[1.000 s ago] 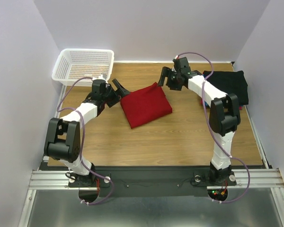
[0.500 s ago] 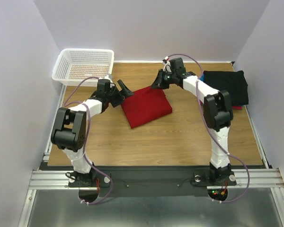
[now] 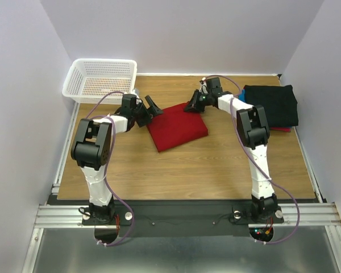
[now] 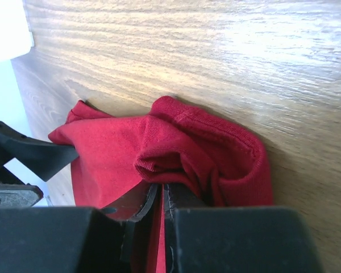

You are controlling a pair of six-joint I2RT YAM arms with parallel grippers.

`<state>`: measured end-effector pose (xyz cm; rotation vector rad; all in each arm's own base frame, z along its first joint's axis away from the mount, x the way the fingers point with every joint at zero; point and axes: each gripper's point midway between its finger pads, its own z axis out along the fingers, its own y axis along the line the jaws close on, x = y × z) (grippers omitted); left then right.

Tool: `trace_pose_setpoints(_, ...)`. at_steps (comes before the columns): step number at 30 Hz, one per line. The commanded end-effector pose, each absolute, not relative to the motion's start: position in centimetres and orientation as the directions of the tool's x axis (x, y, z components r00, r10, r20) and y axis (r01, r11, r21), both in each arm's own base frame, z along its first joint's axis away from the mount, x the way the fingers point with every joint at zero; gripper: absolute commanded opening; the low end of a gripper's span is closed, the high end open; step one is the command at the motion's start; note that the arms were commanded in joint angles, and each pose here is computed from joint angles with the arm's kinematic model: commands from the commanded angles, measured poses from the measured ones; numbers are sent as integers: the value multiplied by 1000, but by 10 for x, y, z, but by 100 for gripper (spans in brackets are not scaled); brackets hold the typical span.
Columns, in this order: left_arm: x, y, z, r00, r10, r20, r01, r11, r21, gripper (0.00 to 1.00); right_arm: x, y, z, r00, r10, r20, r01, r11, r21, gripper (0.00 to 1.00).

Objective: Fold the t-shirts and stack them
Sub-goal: Fold the tshirt, then neatly place the folded tshirt to the corner

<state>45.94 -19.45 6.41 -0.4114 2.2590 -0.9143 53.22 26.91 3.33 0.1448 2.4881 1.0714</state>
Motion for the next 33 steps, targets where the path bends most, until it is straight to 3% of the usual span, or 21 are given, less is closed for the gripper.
trace_pose_setpoints(1, 457, -190, 54, -744, -484, -460, -45, 724, -689, 98, 536, 248, 6, -897, 258, -359, -49, 749, 661, 11)
trace_pose_setpoints(5, 461, -193, 86, -726, -480, -493, 7, 712, -702, 98, 543, 245, 46, -867, 242, -436, -124, 743, 658, 14)
trace_pose_setpoints(10, 457, -190, 163, -650, -482, -587, 95, 715, -693, 98, 546, 231, 148, -756, 244, -607, -249, 751, 612, 25)
trace_pose_setpoints(14, 428, -189, 203, -600, -483, -638, 153, 713, -684, 98, 523, 222, 186, -698, 186, -691, -336, 768, 546, 48)
trace_pose_setpoints(21, 349, -166, 197, -589, -496, -638, 132, 720, -681, 98, 472, 204, 153, -726, 55, -686, -373, 806, 460, 100)
trace_pose_setpoints(30, 272, -118, 154, -567, -543, -620, -57, 776, -628, 98, 467, 205, 108, -758, -33, -652, -340, 872, 352, 99)
trace_pose_setpoints(33, 259, -112, 159, -538, -566, -624, -60, 764, -642, 98, 466, 205, 86, -789, -30, -613, -311, 880, 358, 89)
